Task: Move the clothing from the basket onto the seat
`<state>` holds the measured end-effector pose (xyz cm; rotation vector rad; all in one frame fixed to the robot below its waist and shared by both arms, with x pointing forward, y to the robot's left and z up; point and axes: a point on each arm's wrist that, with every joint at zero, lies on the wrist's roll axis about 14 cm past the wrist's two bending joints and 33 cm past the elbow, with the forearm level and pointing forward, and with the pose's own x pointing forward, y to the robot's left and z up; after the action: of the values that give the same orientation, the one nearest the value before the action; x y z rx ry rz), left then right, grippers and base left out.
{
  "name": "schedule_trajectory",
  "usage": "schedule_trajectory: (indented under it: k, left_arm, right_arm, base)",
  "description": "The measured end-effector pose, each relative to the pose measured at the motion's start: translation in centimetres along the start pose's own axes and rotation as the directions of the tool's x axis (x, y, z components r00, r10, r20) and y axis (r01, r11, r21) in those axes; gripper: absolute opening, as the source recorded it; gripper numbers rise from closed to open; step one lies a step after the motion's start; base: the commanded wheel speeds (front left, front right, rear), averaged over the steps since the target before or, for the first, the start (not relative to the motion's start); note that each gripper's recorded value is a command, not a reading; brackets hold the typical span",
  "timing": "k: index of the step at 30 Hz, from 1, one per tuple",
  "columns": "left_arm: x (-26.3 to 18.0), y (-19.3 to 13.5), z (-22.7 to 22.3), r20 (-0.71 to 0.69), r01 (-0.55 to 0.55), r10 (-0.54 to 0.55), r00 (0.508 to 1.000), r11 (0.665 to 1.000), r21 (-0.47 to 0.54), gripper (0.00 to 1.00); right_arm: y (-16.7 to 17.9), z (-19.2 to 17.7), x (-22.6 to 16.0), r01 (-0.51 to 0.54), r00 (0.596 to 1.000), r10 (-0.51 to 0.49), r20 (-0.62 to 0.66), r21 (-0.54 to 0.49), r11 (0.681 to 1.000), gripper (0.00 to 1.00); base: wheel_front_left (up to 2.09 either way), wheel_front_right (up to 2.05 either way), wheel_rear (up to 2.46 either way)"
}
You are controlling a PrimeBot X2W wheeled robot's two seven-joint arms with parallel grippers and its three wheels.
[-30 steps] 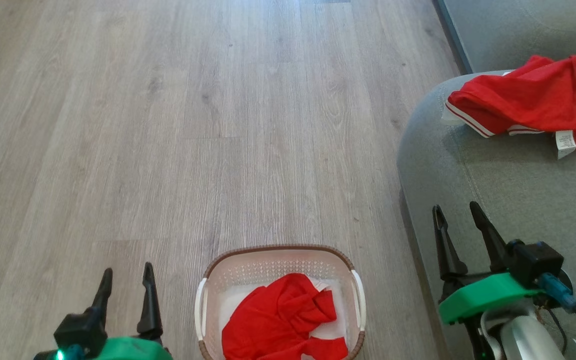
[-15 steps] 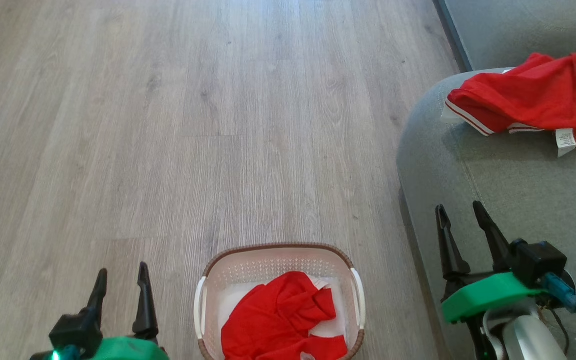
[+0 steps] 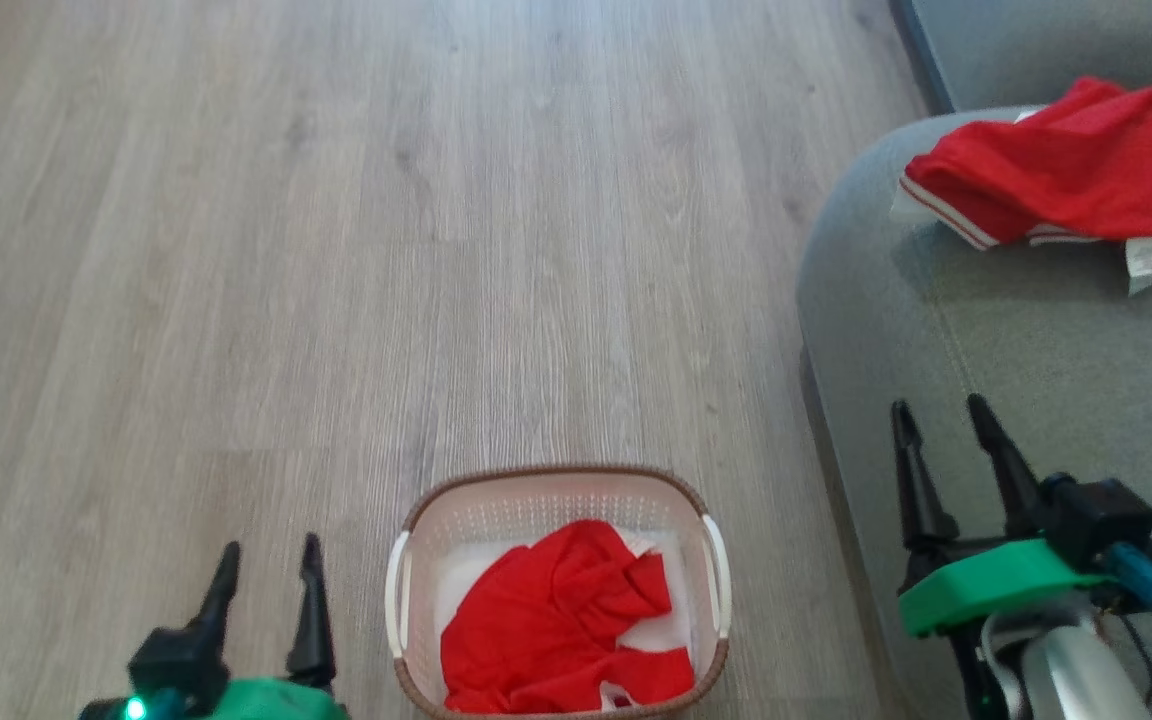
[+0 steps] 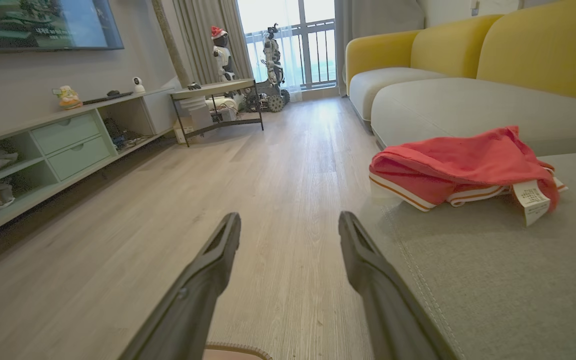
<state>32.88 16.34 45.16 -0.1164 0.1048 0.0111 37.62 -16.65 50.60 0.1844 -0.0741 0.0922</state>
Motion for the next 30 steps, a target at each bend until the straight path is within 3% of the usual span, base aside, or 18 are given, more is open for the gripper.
schedule_trajectory:
  k: [7,13,19,23,30]
  left_arm:
    - [2.7,-2.8,-1.9,-0.068,0.105,-0.103,0.992,0.994,0.033,1.0]
    - [6.1,-6.6,-6.2,-0.202,0.269,-0.251,0.947,0.961,0.064,1.0]
    - [8.7,-10.1,-11.9,-0.367,0.426,-0.375,0.851,0.902,0.068,1.0]
    - [9.6,-12.3,-15.9,-0.469,0.533,-0.452,0.759,0.845,0.049,1.0]
    - [10.9,-13.8,-22.8,-0.625,0.633,-0.485,0.612,0.774,0.019,1.0]
  right_arm:
    - [-1.6,-0.6,1.5,0.038,0.999,-0.039,-0.012,-0.023,0.999,1.0]
    - [-2.4,0.2,5.4,0.043,0.999,-0.04,0.036,-0.067,0.997,1.0]
    - [-3.4,-1.1,8.7,0.051,0.998,-0.047,0.038,-0.103,0.993,1.0]
    - [-4.2,-2.4,10.7,0.056,0.998,-0.052,0.036,-0.12,0.991,1.0]
    - [-5.0,-5.5,13.7,0.046,0.999,-0.043,0.026,-0.141,0.989,1.0]
  base:
    - [0.0,0.0,0.0]
    - [0.0,0.0,0.0]
    - [0.0,0.0,0.0]
    - [0.0,0.0,0.0]
    - [0.0,0.0,0.0]
